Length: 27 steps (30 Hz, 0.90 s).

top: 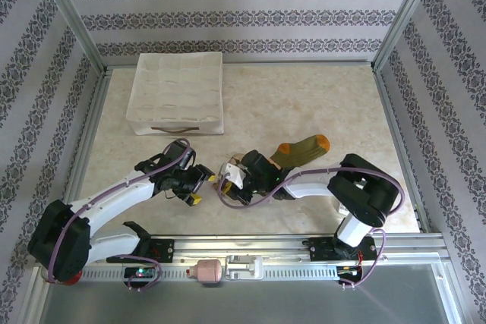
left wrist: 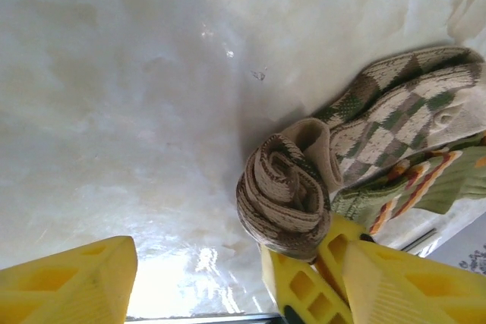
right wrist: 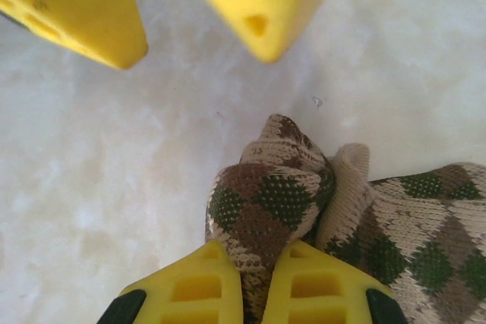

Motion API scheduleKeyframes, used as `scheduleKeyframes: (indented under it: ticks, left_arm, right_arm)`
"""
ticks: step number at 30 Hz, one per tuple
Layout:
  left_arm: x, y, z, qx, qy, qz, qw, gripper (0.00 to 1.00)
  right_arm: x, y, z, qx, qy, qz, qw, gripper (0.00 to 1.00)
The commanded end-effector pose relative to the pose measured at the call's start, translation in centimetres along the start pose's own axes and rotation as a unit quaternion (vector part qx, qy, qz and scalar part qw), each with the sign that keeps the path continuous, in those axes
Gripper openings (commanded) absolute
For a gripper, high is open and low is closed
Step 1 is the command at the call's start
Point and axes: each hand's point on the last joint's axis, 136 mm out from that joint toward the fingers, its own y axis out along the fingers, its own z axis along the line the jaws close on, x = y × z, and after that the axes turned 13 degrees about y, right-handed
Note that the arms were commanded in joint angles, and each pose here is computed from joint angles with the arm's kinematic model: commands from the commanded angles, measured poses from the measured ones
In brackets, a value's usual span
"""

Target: Roll the socks

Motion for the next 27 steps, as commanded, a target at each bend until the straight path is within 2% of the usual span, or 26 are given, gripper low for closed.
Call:
scheduleKeyframes:
  ticks: [1, 7, 12, 16, 19, 22, 24, 25, 27]
  left_arm:
    - [0.2, 0.7, -1.7, -0.035, 0.028, 0.004, 0.999, 0.67]
    - [-0.2, 2.4, -3.0, -0.053, 0.046, 0.016, 0.997, 0.6]
    - [-0.3, 3.9, -3.6, -0.059, 0.057, 0.021, 0.996, 0.58]
    - [-0.8, 5.4, -3.2, -0.049, 0.062, 0.034, 0.996, 0.57]
    - [-1.2, 6.3, -2.3, -0.036, 0.062, 0.039, 0.997, 0.53]
    - [-1.6, 7.2, -1.3, -0.018, 0.063, 0.048, 0.997, 0.41]
    - [-2.0, 7.7, -0.1, 0.008, 0.06, 0.059, 0.996, 0.28]
    - [-2.3, 7.8, 0.8, 0.026, 0.056, 0.066, 0.996, 0.18]
    - [-2.8, 7.6, 2.5, 0.057, 0.042, 0.078, 0.994, 0.05]
  right_arm:
    - [-5.8, 0.4, 0.9, 0.082, 0.127, 0.099, 0.984, 0.0]
    - [-5.5, 0.4, -0.7, 0.123, 0.213, 0.09, 0.965, 0.0]
    - [-5.3, 0.1, -1.5, 0.148, 0.255, 0.087, 0.952, 0.0]
    - [-5.1, 0.1, -2.3, 0.157, 0.28, 0.082, 0.944, 0.0]
    - [-4.8, 0.2, -2.7, 0.157, 0.284, 0.081, 0.942, 0.0]
    - [-4.8, 0.3, -3.0, 0.148, 0.282, 0.08, 0.944, 0.0]
    - [-4.8, 0.4, -3.3, 0.138, 0.276, 0.08, 0.948, 0.0]
    - [-4.8, 0.4, -3.4, 0.129, 0.269, 0.08, 0.951, 0.0]
    - [-4.4, 0.3, -3.6, 0.112, 0.246, 0.077, 0.96, 0.04]
